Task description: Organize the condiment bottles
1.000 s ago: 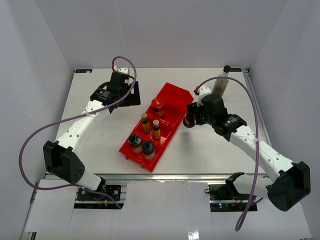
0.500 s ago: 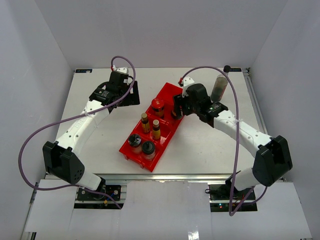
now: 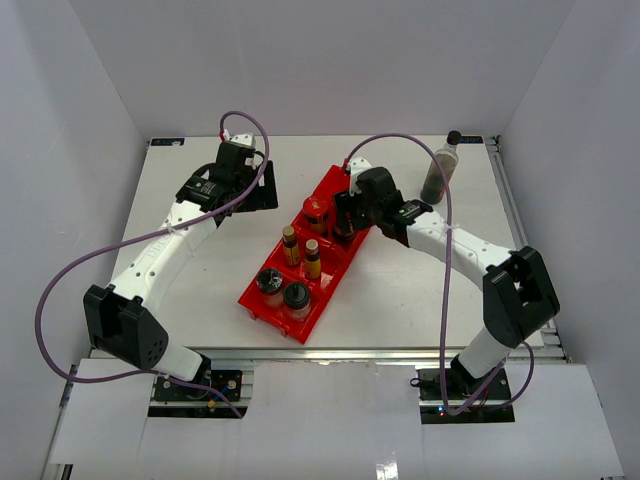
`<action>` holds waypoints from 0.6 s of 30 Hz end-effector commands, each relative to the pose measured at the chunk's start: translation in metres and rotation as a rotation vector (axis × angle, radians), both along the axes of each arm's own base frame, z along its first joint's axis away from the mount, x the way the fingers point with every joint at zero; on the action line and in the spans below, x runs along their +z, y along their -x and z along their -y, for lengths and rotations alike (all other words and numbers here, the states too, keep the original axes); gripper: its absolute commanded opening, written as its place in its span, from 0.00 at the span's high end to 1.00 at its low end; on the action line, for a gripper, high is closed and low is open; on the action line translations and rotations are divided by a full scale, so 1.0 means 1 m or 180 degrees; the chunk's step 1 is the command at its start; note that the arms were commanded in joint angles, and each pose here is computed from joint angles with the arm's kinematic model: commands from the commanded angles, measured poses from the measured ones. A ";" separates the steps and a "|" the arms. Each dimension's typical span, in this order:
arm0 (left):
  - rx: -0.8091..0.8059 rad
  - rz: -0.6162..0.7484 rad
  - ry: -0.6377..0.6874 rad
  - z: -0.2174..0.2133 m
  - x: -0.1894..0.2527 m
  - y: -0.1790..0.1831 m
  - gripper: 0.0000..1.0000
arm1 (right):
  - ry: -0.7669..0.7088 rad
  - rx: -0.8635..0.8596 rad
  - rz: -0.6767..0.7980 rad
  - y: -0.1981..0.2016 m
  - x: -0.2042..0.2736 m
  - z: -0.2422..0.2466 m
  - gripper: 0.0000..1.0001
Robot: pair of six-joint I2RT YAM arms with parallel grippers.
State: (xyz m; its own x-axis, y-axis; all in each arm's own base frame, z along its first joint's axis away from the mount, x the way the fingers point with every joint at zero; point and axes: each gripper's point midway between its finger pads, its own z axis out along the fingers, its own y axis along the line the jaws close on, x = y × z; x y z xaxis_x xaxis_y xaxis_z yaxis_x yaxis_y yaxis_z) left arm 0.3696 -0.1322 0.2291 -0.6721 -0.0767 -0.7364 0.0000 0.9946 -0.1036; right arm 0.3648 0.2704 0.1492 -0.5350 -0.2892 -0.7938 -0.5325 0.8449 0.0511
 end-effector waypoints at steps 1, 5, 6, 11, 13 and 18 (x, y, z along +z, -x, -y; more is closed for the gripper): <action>0.0058 0.0275 0.0066 -0.007 0.035 -0.003 0.02 | -0.0487 0.0062 0.0677 -0.031 0.066 -0.029 0.91; 0.0032 0.0297 0.0102 -0.005 0.036 -0.004 0.02 | -0.0429 0.0034 0.0633 -0.031 0.053 -0.029 0.79; 0.0023 0.0295 0.0106 -0.004 0.036 -0.004 0.02 | -0.0414 0.0018 0.0626 -0.032 0.051 -0.028 0.73; -0.0012 0.0326 0.0117 -0.003 0.038 -0.004 0.02 | -0.0321 -0.0005 0.0542 -0.035 0.037 -0.029 0.55; -0.0017 0.0328 0.0117 -0.003 0.038 -0.004 0.02 | -0.0284 -0.0007 0.0515 -0.035 0.033 -0.029 0.51; -0.0014 0.0338 0.0118 -0.003 0.040 -0.004 0.02 | -0.0265 -0.0008 0.0504 -0.036 0.031 -0.032 0.42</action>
